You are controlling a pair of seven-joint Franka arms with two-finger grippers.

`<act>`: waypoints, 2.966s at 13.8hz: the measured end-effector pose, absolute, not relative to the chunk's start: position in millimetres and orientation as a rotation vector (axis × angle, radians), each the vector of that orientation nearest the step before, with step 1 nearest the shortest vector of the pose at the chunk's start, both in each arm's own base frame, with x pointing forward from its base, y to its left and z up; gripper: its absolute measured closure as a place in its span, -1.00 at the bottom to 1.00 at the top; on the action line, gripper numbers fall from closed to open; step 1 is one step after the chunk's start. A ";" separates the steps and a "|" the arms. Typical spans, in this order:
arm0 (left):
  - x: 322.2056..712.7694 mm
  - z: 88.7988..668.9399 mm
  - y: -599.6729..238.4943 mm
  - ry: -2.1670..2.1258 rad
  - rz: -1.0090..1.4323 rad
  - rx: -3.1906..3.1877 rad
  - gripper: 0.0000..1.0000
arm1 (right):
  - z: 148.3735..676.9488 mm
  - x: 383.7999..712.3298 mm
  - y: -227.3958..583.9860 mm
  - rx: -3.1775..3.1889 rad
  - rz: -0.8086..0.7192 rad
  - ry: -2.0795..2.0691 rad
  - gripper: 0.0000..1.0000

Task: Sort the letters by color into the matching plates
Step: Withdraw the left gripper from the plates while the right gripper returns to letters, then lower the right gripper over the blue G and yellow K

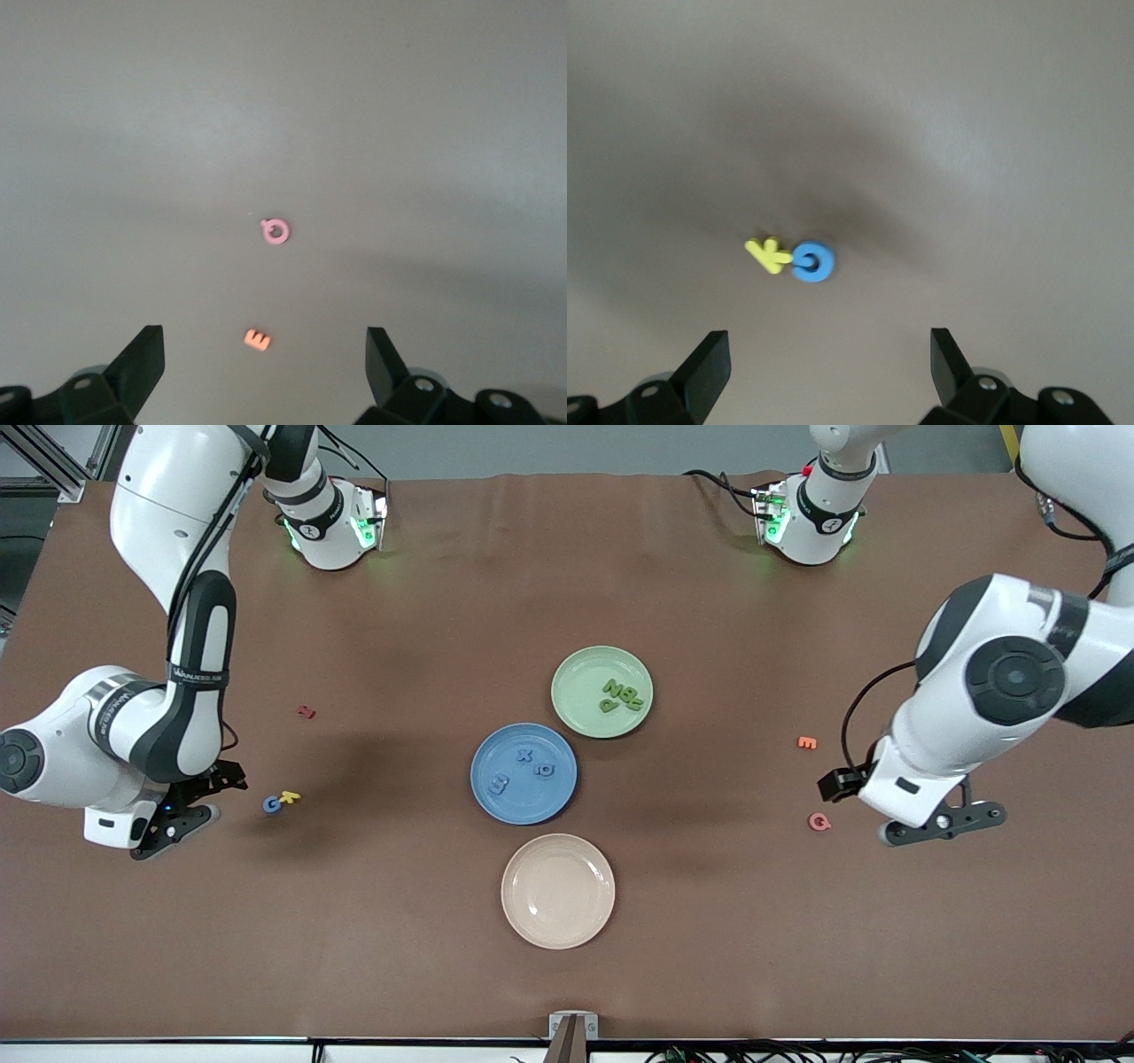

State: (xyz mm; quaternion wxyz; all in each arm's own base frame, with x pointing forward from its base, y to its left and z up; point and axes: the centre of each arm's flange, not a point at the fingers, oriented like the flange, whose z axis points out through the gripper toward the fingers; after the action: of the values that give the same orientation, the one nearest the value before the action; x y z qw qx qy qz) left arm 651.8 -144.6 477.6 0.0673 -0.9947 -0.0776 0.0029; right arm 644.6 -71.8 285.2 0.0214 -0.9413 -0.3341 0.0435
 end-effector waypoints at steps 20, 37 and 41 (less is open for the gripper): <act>536.4 629.1 -8.5 -0.145 0.076 -3.103 -1.00 | 187.7 613.3 -48.2 -2.740 0.036 -1.487 -0.54; 534.4 628.2 -16.8 -0.119 0.054 -3.103 -1.00 | 174.4 610.8 -55.9 -2.751 -0.003 -1.425 -0.07; 534.5 627.8 -20.3 -0.108 0.053 -3.104 -1.00 | 175.1 612.5 -59.5 -2.781 -0.034 -1.424 0.15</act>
State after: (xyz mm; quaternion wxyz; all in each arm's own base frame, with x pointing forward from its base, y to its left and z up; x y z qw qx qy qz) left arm 534.5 -20.3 627.8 0.0179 -0.9991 -0.0349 0.0171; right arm 612.5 -59.5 175.1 0.0087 -0.8900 -0.4557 -0.0109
